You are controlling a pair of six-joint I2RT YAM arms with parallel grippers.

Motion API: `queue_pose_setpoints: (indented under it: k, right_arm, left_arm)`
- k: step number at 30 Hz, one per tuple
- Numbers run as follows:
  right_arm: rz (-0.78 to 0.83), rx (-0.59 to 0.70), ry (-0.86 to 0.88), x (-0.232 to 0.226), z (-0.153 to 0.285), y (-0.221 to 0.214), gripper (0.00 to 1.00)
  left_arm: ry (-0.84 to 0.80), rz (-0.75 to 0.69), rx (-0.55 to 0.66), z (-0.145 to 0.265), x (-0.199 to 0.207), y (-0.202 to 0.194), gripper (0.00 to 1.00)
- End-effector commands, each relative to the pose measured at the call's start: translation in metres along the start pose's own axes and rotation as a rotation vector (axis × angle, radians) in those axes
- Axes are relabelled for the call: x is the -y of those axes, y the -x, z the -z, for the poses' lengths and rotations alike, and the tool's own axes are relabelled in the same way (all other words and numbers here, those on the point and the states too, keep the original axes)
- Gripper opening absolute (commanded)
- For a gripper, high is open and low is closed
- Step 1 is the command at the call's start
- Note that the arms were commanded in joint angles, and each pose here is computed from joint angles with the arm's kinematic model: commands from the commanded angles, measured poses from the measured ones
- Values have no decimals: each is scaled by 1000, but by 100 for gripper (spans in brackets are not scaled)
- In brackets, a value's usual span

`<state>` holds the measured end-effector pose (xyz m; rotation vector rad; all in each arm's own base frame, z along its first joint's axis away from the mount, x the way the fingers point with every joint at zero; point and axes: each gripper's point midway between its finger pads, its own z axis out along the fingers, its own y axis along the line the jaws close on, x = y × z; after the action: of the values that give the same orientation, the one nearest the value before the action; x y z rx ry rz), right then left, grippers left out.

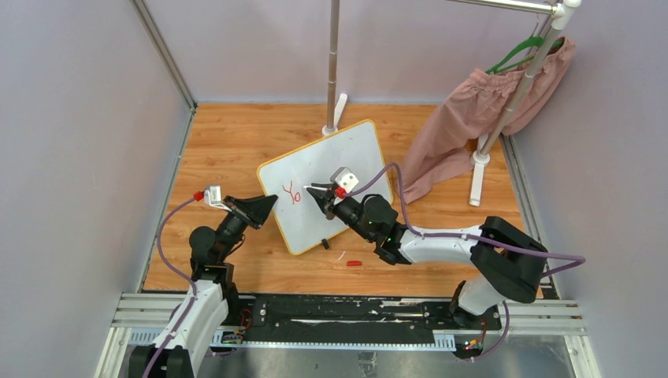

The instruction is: Write a sentence on the whiteboard

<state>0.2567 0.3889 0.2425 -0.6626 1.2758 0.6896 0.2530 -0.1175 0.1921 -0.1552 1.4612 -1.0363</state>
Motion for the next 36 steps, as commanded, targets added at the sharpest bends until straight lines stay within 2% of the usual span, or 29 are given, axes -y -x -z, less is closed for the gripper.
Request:
queue_pose_setpoints:
  k: [1,20,36]
  right_arm:
    - [-21,4,7,0,-3,-2,0]
    - [-30,-55,1,-1,-4,-27,0]
    - [-67,-100,-14,1,16,-47,0]
  left_arm:
    - [105,49,-59,26,-39,-47,0]
    - [104,51,-56,26,-38,-46,0]
    - [104,47,-52,26,-38,-45,0]
